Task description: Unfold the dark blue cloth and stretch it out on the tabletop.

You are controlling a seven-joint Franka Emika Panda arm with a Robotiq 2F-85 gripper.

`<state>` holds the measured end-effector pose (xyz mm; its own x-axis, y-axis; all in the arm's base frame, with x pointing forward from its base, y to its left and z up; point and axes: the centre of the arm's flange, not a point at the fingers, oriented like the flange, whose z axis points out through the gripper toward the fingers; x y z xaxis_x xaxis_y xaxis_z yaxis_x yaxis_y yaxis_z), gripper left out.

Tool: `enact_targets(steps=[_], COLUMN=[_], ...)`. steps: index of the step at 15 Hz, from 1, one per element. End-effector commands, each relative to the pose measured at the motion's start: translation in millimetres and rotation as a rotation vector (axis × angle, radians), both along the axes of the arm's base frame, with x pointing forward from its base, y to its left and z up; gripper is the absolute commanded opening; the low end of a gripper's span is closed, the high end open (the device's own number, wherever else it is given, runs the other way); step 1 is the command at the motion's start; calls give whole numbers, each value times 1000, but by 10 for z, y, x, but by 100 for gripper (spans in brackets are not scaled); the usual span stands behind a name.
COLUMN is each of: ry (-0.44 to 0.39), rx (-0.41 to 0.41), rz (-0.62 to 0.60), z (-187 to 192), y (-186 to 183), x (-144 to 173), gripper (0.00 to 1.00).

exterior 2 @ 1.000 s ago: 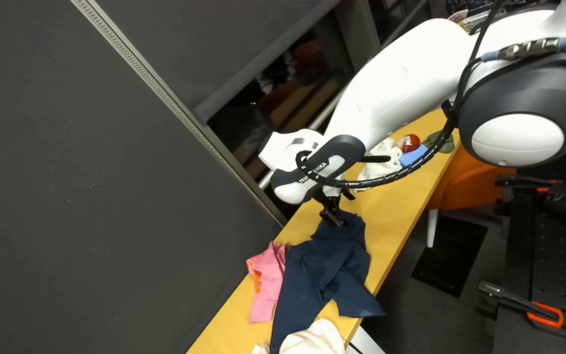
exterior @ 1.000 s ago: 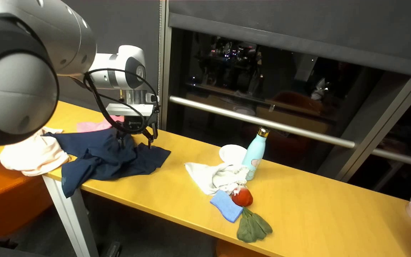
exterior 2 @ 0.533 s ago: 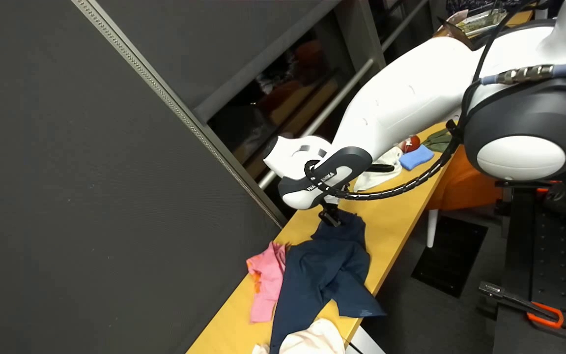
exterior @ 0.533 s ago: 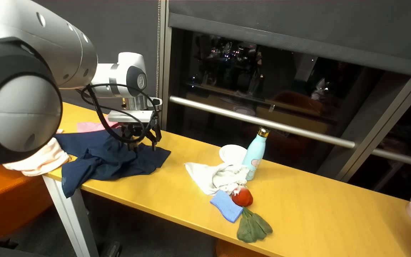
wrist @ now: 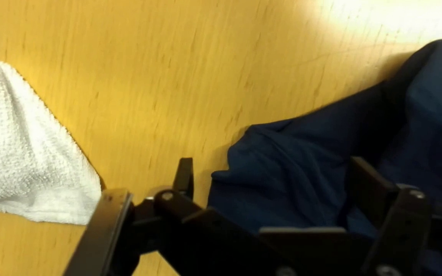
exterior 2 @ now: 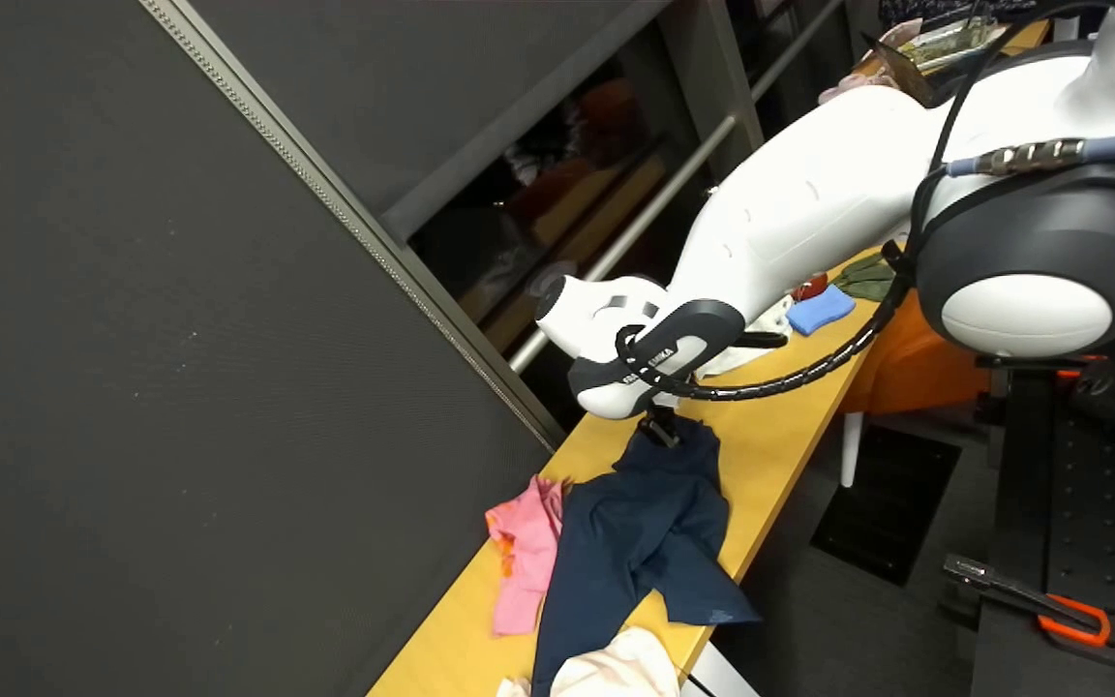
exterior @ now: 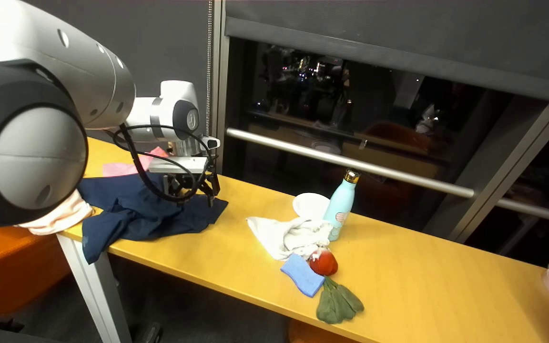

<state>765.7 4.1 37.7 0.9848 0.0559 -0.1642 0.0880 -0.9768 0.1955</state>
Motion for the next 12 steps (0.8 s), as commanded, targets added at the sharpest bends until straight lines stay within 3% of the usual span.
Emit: enact_targets(steps=[1,6,12], ry=[-47,-91,-154], rx=[-37,-30,-17], rz=[-28,-33,-28], z=[-267,-615,-736], y=[-101,5,113], x=[106,104,121], gripper=[100,100,100])
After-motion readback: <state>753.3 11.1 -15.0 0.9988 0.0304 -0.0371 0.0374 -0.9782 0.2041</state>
